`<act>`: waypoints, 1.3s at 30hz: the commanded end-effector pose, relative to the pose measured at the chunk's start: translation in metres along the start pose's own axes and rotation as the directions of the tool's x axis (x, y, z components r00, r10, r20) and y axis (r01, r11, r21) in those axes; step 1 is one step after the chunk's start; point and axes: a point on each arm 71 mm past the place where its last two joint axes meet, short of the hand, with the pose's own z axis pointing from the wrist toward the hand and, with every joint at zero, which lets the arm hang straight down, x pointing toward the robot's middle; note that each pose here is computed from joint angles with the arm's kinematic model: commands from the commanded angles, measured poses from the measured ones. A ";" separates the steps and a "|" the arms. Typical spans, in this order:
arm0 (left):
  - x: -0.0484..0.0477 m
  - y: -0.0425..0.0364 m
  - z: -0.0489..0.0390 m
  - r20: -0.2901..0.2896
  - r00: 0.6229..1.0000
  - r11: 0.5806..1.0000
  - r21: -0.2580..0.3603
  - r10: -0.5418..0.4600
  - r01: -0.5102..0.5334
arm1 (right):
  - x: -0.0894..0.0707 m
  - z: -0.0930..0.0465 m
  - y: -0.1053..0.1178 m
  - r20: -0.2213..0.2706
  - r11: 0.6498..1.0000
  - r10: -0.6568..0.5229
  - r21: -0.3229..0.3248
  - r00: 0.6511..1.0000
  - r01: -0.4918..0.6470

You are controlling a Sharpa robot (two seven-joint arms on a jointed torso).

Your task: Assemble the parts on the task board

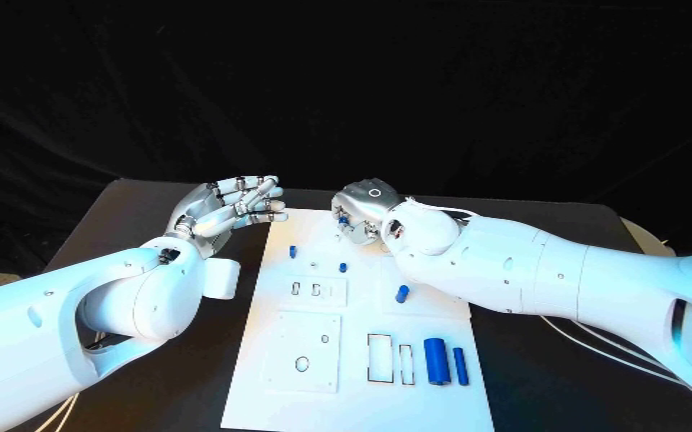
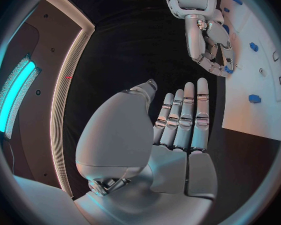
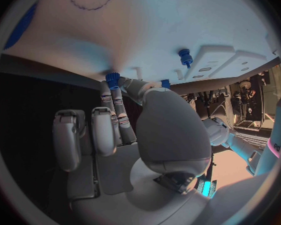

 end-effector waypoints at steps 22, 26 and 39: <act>-0.0016 -0.0018 0.0004 -0.010 1.000 1.000 0.003 -0.006 0.006 | -0.011 -0.021 -0.011 0.068 0.999 0.045 0.004 0.997 -0.046; -0.0028 -0.0019 0.0002 -0.007 1.000 1.000 0.002 -0.005 0.005 | -0.025 -0.036 -0.025 0.105 0.994 0.108 0.021 0.989 -0.111; -0.0040 -0.0007 0.0019 -0.010 1.000 1.000 -0.002 -0.006 0.006 | -0.048 -0.100 -0.099 -0.002 0.893 0.383 0.259 0.924 -0.369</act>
